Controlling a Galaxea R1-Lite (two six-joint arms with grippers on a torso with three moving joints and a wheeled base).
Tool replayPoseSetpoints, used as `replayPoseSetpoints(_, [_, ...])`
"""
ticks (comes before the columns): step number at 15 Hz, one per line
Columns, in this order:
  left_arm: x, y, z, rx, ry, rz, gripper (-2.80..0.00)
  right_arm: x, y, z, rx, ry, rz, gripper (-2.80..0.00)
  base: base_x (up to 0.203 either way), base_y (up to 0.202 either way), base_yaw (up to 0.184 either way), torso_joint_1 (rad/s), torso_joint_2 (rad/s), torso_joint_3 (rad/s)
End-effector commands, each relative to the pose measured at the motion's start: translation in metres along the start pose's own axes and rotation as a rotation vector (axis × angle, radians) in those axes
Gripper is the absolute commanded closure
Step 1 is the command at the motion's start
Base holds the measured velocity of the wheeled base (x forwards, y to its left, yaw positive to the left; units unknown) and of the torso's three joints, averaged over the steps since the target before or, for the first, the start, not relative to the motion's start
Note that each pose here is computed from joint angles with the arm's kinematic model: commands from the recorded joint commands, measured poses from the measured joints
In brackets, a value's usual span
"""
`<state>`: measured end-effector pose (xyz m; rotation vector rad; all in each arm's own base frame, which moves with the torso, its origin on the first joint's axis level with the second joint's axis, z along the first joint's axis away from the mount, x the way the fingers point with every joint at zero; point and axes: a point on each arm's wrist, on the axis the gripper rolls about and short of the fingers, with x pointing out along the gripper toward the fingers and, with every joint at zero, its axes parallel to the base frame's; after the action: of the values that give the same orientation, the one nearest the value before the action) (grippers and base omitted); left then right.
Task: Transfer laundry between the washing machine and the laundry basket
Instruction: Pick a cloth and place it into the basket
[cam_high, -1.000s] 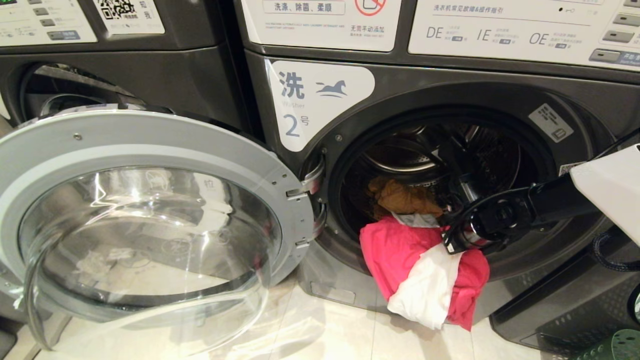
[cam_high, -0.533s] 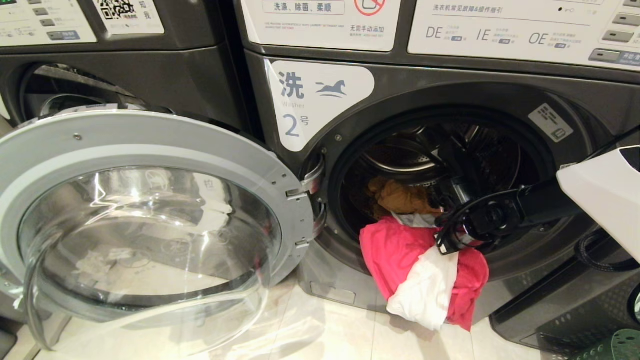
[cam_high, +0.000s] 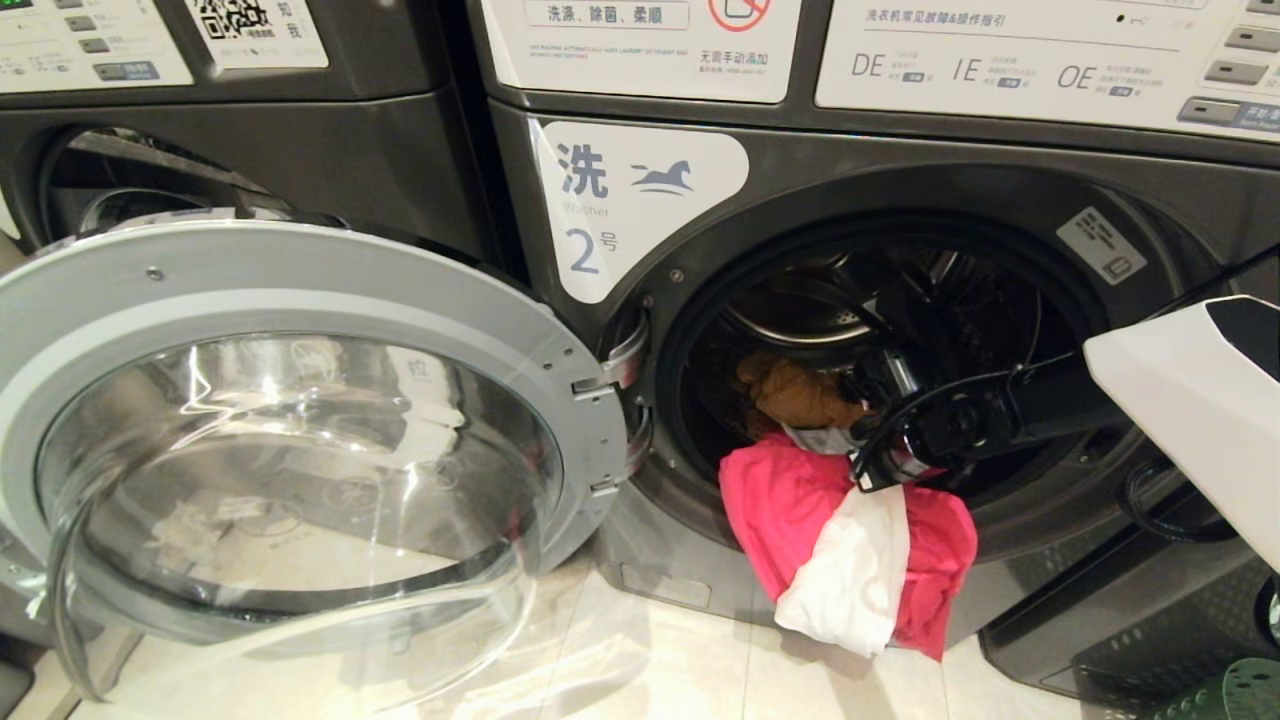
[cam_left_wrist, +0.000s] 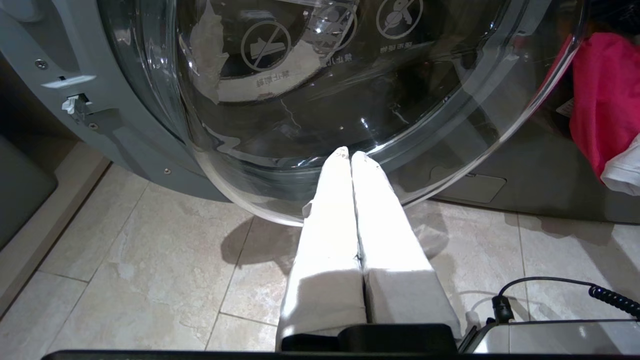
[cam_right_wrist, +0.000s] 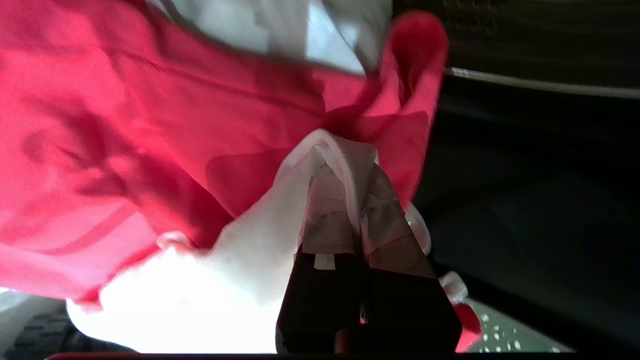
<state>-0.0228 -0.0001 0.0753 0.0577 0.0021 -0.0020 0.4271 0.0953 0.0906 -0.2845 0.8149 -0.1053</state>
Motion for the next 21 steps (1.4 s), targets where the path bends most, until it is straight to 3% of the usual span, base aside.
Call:
replayPoseSetpoints(1, [0.0, 0.0, 0.0, 0.001, -0.001, 0.0, 0.0, 0.001, 0.001, 0.002, 0.0, -0.006, -0.003, 0.0, 0.0, 0.0, 0.0, 0.0, 0.0, 0.0])
replayPoseSetpoints(6, [0.0, 0.0, 0.0, 0.001, -0.001, 0.0, 0.0, 0.005, 0.002, 0.0, -0.005, 0.003, -0.006, 0.0, 0.0, 0.0, 0.0, 0.0, 0.0, 0.0])
replayPoseSetpoints(7, [0.0, 0.0, 0.0, 0.001, -0.001, 0.0, 0.0, 0.005, 0.002, 0.0, -0.006, 0.004, -0.008, -2.8, 0.0, 0.0, 0.0, 0.0, 0.0, 0.0])
replayPoseSetpoints(21, [0.0, 0.0, 0.0, 0.001, -0.001, 0.0, 0.0, 0.029, 0.0, -0.011, 0.024, 0.055, -0.053, -2.8, 0.0, 0.0, 0.0, 0.0, 0.0, 0.0])
